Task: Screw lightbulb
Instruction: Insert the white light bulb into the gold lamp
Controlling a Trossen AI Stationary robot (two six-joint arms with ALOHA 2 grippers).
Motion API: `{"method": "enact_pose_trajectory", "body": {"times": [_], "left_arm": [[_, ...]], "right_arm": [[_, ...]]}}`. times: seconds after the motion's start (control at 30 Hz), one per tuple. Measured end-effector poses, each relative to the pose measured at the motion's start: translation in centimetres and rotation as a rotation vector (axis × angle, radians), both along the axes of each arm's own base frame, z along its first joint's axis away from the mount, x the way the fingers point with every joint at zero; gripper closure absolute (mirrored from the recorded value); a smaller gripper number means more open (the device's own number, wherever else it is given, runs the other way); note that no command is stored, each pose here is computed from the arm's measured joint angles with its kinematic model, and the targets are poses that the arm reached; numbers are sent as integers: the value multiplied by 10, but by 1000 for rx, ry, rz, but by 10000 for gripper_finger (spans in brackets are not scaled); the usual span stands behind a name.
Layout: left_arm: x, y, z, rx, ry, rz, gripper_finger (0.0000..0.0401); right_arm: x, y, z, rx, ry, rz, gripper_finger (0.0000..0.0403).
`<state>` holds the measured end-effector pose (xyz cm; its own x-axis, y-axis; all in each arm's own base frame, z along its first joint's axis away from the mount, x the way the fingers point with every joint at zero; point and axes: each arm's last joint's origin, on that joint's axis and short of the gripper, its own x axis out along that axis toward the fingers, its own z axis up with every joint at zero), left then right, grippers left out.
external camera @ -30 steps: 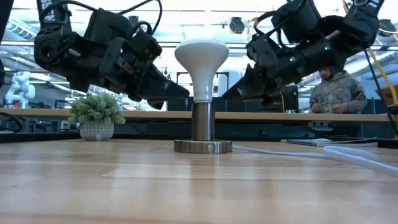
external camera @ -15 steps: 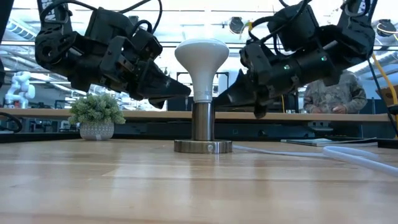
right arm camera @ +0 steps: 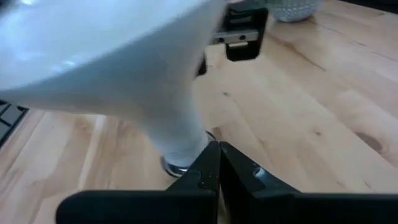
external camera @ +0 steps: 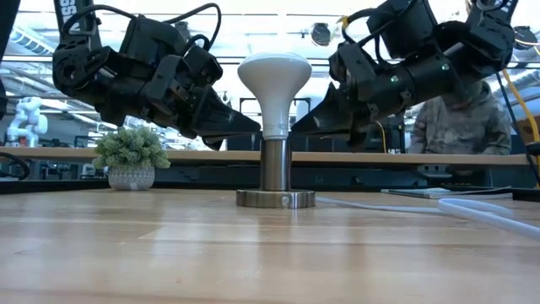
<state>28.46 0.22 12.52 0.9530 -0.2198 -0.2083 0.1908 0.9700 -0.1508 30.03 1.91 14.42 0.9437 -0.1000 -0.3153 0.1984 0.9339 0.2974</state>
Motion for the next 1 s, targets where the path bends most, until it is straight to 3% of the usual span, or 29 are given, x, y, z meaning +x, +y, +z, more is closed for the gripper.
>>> {"method": "enact_pose_trajectory", "body": {"times": [0.37,0.7,1.0], "left_arm": [[0,-2,1,-10,-9,-36,401],[7,-7,9,-25,-45,-43,401],[6,-8,3,-26,13,-41,401]], "right_arm": [[1,5,2,0,-12,8,403],[19,6,-1,30,55,-9,403],[19,8,0,21,45,-5,403]]}}
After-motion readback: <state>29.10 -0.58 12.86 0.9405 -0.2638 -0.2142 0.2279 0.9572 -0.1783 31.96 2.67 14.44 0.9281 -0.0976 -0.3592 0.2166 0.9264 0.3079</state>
